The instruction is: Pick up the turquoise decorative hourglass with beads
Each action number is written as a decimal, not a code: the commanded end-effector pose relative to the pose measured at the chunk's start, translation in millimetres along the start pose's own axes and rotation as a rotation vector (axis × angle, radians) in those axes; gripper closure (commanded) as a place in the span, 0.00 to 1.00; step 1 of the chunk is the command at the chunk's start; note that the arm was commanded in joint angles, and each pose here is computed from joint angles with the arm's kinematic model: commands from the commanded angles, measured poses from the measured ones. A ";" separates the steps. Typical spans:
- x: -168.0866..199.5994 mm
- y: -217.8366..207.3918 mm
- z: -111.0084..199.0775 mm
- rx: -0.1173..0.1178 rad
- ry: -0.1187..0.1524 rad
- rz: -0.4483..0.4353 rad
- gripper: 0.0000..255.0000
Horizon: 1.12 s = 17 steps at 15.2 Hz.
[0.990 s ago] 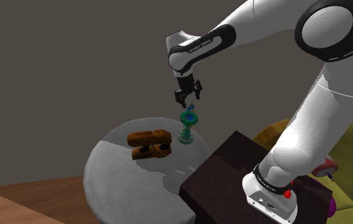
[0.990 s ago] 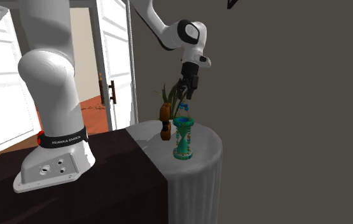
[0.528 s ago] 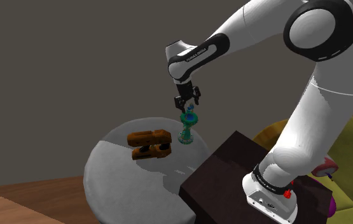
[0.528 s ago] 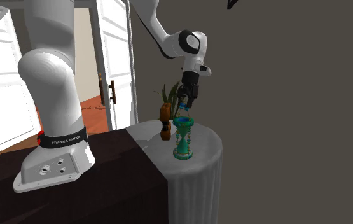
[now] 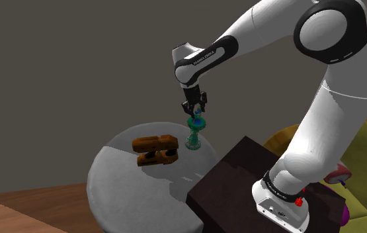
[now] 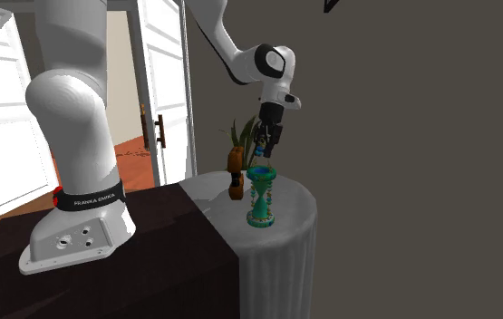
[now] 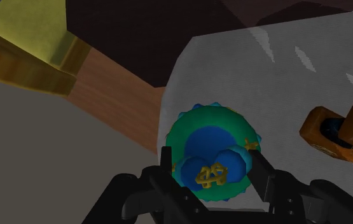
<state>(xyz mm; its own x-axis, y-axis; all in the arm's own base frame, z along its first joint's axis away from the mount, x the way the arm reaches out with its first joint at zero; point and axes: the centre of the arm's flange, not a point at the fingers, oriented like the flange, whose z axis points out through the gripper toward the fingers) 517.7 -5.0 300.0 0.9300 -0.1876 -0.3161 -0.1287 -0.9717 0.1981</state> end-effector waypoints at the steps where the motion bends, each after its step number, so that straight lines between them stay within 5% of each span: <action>1: 0.2 0.1 1.9 0.000 -0.003 0.000 1.00; 17: -23.8 14.0 -67.6 0.000 -0.003 0.000 1.00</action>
<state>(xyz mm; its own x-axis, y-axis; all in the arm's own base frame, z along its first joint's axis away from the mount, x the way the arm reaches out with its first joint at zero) 517.4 -4.9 368.3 0.9288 -0.1878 -0.3194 -0.1283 -0.9717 0.1982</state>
